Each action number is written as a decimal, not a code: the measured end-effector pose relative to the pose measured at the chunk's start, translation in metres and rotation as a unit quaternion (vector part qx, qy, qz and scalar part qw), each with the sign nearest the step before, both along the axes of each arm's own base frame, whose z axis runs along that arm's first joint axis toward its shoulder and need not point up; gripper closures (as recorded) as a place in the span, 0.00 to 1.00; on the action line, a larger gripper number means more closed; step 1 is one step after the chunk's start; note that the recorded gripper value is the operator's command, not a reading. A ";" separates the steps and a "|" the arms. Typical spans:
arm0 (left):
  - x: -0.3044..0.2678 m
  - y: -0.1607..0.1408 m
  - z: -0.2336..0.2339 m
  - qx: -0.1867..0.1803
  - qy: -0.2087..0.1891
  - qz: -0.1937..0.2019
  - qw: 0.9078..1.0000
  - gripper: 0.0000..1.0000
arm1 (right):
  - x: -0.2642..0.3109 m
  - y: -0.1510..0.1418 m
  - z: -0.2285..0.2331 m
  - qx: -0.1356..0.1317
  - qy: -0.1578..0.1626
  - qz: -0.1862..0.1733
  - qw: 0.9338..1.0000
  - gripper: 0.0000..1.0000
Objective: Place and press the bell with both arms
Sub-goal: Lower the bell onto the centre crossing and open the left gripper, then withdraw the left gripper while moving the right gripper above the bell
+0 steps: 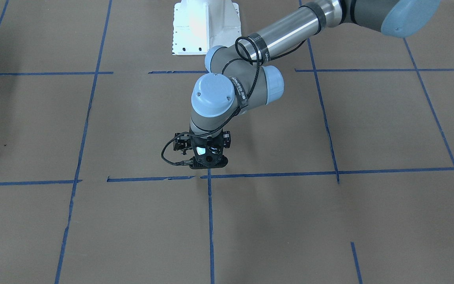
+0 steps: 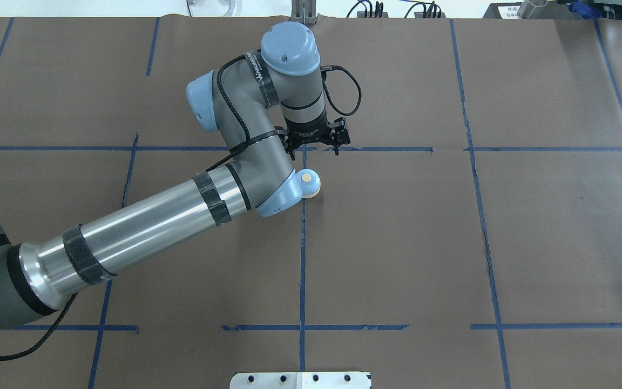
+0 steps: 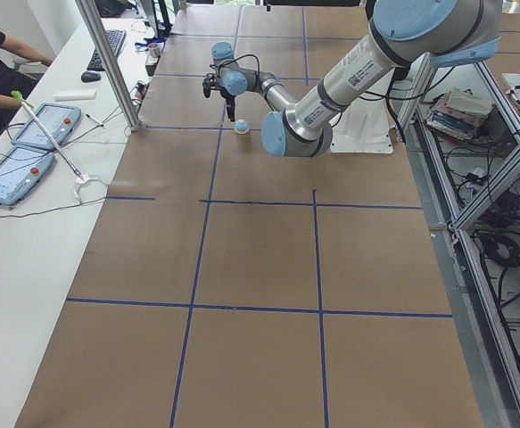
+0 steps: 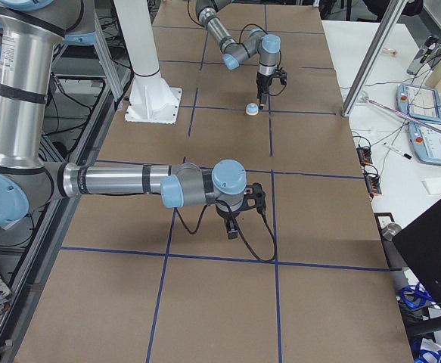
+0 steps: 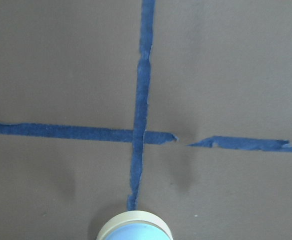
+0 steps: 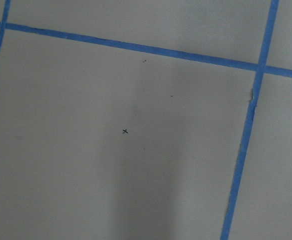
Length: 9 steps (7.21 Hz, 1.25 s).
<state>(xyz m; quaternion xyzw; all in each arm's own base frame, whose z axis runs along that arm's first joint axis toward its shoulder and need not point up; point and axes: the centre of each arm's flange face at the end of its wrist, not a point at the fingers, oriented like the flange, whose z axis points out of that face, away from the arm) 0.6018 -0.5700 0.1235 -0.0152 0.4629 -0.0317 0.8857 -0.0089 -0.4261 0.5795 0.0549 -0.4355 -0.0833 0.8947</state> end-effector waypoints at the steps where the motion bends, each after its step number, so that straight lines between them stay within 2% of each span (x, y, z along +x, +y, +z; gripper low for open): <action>1: -0.028 0.000 -0.008 0.011 0.017 -0.009 1.000 0.00 | -0.025 -0.011 -0.032 -0.007 -0.006 0.006 1.000 0.00; 2: -0.062 0.009 0.001 0.020 0.031 -0.016 0.999 0.00 | -0.058 -0.025 -0.071 -0.024 -0.013 0.020 0.999 0.00; 4: -0.146 0.033 0.042 0.024 0.058 -0.019 0.998 0.00 | -0.155 -0.043 -0.160 -0.045 0.000 0.074 0.996 0.00; 6: -0.247 0.069 0.090 0.031 0.076 -0.031 0.996 0.00 | -0.281 -0.028 -0.242 -0.059 -0.003 0.124 0.991 0.00; 7: -0.289 0.092 0.116 0.045 0.072 -0.032 0.996 0.00 | -0.352 -0.016 -0.277 -0.069 -0.005 0.142 0.988 0.12; 8: -0.327 0.111 0.144 0.055 0.060 -0.036 0.996 0.00 | -0.417 -0.013 -0.312 -0.080 -0.003 0.162 0.983 0.42; 9: -0.362 0.121 0.170 0.061 0.044 -0.047 0.996 0.00 | -0.470 -0.018 -0.342 -0.098 -0.002 0.177 0.979 0.94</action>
